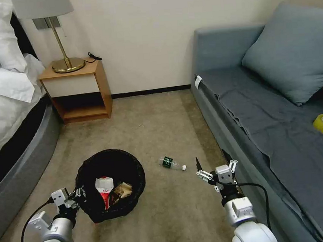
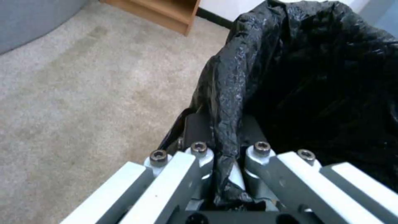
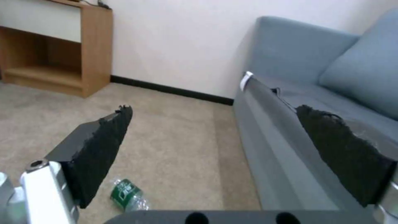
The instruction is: Pick up the trash bin, then pick up the garbage on the floor and place it into the trash bin.
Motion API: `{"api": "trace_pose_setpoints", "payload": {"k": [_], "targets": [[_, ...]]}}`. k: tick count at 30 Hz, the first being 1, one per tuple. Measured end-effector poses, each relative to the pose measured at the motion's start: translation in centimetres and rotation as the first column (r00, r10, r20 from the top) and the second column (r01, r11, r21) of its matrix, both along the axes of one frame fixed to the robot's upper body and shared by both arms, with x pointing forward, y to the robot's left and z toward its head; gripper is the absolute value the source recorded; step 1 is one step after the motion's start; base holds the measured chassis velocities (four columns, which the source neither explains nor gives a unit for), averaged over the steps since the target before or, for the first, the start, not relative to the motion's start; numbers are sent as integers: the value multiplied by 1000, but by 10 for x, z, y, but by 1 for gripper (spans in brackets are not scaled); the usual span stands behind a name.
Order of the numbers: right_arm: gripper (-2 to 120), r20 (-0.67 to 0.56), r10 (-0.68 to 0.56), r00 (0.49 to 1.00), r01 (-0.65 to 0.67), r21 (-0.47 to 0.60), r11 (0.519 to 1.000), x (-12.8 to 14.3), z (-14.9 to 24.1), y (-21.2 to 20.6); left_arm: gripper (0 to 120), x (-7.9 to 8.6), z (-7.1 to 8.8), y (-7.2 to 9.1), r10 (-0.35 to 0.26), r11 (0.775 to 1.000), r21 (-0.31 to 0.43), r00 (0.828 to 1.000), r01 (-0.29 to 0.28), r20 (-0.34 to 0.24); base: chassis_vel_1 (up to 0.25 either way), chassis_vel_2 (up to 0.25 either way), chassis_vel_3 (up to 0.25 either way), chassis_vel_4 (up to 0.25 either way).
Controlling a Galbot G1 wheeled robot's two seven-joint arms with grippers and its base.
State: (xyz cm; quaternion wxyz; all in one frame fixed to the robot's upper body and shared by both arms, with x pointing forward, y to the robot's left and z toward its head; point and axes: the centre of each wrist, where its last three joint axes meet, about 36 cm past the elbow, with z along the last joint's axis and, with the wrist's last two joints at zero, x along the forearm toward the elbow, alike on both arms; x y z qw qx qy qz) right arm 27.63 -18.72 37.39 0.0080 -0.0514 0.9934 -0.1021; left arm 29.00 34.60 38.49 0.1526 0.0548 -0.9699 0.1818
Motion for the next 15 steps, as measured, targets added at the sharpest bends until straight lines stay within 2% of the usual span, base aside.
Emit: {"api": "trace_pose_setpoints", "payload": {"k": [10,15], "targets": [[100,27,-62,998,63,-44,997,-15,-3,-13,4,-1,1,0,0,1000,1,1000,0,0,0,0,0,0],[100,22,-50,998,51,-49,997,-17,1,-21,4,0,0,0,-6,1000,1,1000,6,-4,0,0,0,0]]}}
